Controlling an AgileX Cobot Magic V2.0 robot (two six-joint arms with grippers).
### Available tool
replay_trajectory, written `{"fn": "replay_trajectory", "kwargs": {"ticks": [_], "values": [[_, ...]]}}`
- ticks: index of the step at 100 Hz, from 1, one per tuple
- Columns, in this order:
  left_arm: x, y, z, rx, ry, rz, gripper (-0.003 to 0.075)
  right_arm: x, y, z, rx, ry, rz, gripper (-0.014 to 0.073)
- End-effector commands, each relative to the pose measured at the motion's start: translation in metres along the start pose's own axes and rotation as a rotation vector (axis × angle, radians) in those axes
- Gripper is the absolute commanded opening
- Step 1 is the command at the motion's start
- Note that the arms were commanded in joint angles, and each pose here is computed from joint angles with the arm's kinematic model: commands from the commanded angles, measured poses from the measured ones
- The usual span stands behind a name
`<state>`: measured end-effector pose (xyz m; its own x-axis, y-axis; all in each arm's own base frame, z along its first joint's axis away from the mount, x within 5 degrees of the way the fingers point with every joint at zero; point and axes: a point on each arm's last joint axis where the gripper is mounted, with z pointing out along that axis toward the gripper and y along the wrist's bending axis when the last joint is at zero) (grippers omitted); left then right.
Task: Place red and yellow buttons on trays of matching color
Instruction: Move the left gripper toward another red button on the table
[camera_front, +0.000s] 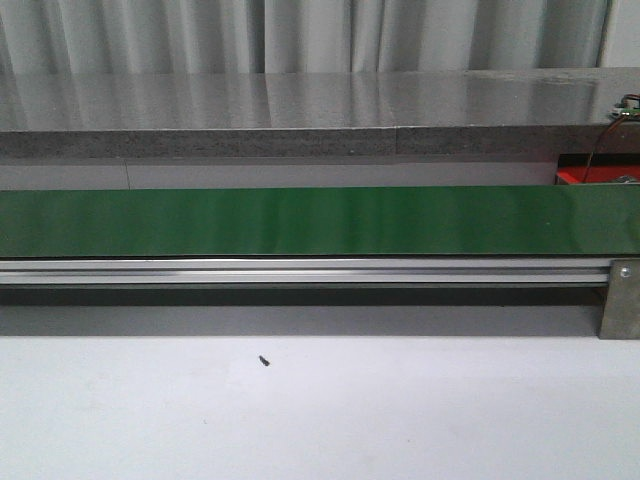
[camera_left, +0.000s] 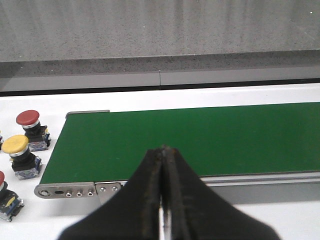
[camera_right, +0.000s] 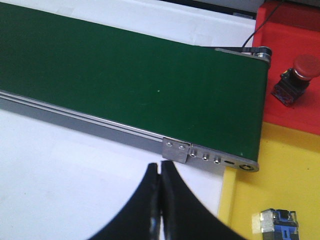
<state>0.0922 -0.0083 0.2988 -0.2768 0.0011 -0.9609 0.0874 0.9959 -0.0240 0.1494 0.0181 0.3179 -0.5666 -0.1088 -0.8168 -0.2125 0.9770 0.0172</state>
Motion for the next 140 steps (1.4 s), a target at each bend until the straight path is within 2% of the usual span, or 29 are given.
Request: {"fn": "replay_trajectory", "kwargs": {"ticks": [1, 9, 14, 19, 26, 33, 39, 52, 67, 80, 86, 95, 109, 121, 140], "values": [[-0.015, 0.000, -0.002, -0.001, -0.095, -0.011, 0.0001, -0.013, 0.000, -0.007, 0.016, -0.104, -0.002, -0.0096], [-0.015, 0.000, -0.002, -0.001, -0.095, -0.011, 0.0102, -0.013, 0.000, -0.007, 0.015, -0.102, -0.002, -0.0096], [-0.014, 0.000, -0.002, -0.001, -0.091, -0.011, 0.0210, -0.013, 0.000, -0.007, 0.015, -0.101, -0.002, -0.0096], [-0.014, 0.000, -0.002, -0.001, -0.091, -0.011, 0.0363, -0.013, 0.000, -0.007, 0.015, -0.101, -0.002, -0.0096], [-0.014, 0.000, -0.002, -0.001, -0.088, -0.014, 0.0540, -0.013, 0.000, -0.007, 0.014, -0.100, -0.002, -0.0096], [-0.015, -0.001, -0.003, 0.003, -0.075, -0.016, 0.0629, -0.013, 0.000, -0.007, 0.014, -0.099, -0.002, -0.0096], [-0.019, -0.001, -0.004, 0.008, -0.061, -0.021, 0.0623, -0.012, 0.000, -0.007, 0.014, -0.098, -0.002, -0.0096], [-0.043, 0.000, -0.002, -0.003, -0.069, -0.042, 0.0554, -0.012, 0.000, -0.007, 0.012, -0.096, -0.001, -0.0096], [-0.078, 0.011, 0.013, -0.101, -0.035, -0.075, 0.0535, -0.012, 0.000, -0.007, 0.011, -0.093, -0.001, -0.0096], [-0.102, 0.032, 0.039, -0.221, 0.110, -0.101, 0.0536, -0.012, 0.000, -0.007, 0.011, -0.092, -0.001, -0.0096], [-0.112, 0.047, 0.056, -0.284, 0.194, -0.122, 0.0536, -0.012, 0.000, -0.007, 0.011, -0.092, -0.001, -0.0096], [-0.122, 0.072, 0.076, -0.368, 0.246, -0.157, 0.0536, -0.012, 0.000, -0.007, 0.011, -0.093, -0.001, -0.0096], [-0.121, 0.118, 0.105, -0.485, 0.308, -0.223, 0.0536, -0.012, 0.000, -0.007, 0.011, -0.093, -0.001, -0.0096], [-0.110, 0.148, 0.126, -0.538, 0.375, -0.267, 0.0536, -0.012, 0.000, -0.007, 0.011, -0.093, -0.001, -0.0096], [-0.076, 0.179, 0.161, -0.562, 0.499, -0.318, 0.0536, -0.012, 0.001, -0.007, 0.004, -0.095, 0.009, -0.0096]]}}
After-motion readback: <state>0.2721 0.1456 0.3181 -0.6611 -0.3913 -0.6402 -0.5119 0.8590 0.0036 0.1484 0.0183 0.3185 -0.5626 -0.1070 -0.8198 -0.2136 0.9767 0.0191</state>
